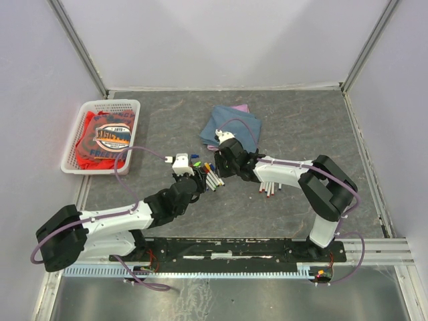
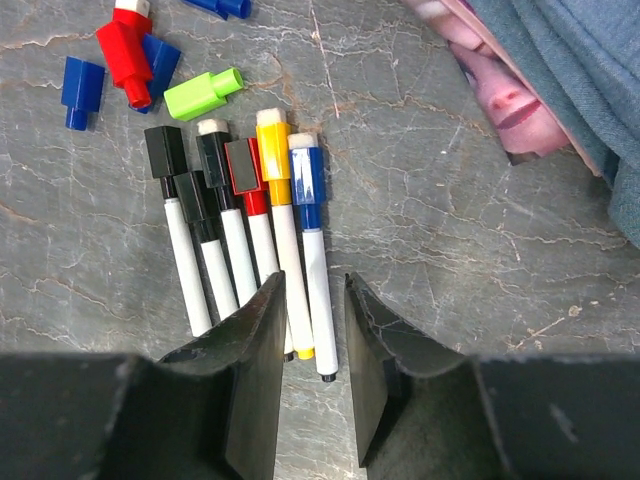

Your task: Open the pen caps

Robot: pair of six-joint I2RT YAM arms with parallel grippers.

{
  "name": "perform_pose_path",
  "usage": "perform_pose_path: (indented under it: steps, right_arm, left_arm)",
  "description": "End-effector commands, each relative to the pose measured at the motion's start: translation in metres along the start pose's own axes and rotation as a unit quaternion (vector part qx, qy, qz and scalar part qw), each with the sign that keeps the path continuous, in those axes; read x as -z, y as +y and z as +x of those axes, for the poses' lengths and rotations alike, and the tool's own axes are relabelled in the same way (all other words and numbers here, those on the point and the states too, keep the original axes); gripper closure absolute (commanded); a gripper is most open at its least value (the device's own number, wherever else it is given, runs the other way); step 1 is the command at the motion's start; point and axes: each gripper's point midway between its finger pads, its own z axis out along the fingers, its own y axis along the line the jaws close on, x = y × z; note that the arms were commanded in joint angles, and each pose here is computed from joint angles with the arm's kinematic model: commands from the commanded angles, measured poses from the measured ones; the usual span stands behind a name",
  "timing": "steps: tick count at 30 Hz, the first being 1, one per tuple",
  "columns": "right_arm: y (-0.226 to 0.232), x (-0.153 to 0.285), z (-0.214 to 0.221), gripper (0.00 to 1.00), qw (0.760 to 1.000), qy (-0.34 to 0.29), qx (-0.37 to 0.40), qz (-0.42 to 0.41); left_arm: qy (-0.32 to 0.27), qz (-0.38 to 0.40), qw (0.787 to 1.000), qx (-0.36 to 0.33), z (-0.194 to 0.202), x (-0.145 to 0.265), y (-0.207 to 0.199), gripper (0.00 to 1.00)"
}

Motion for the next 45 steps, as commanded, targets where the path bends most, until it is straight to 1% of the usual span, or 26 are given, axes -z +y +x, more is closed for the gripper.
perform_pose_path:
  steps: [1,30,34,41,43,45]
  right_arm:
    - [0.001,0.003,-0.012,0.64,1.000,-0.025,0.006,0.003]
    - [0.001,-0.018,0.009,0.65,1.000,0.008,0.012,0.007]
    - [-0.002,-0.018,0.014,0.65,0.999,0.016,0.023,0.021]
    - [-0.012,-0.015,0.026,0.67,0.995,0.036,0.056,0.070]
    - [-0.015,-0.014,0.033,0.69,0.994,0.045,0.062,0.081]
    - [-0.020,-0.014,0.041,0.72,0.992,0.053,0.067,0.092]
  left_arm:
    - [-0.024,0.011,0.999,0.020,-0.013,-0.003,-0.008,0.52]
    - [-0.018,0.012,0.999,0.031,-0.008,-0.010,-0.007,0.52]
    - [-0.018,0.013,0.999,0.031,-0.007,-0.010,-0.007,0.52]
    - [-0.021,0.013,0.999,0.031,-0.010,-0.010,-0.008,0.52]
    - [-0.020,0.013,0.999,0.030,-0.010,-0.010,-0.008,0.52]
    - [-0.019,0.014,0.999,0.030,-0.010,-0.010,-0.008,0.52]
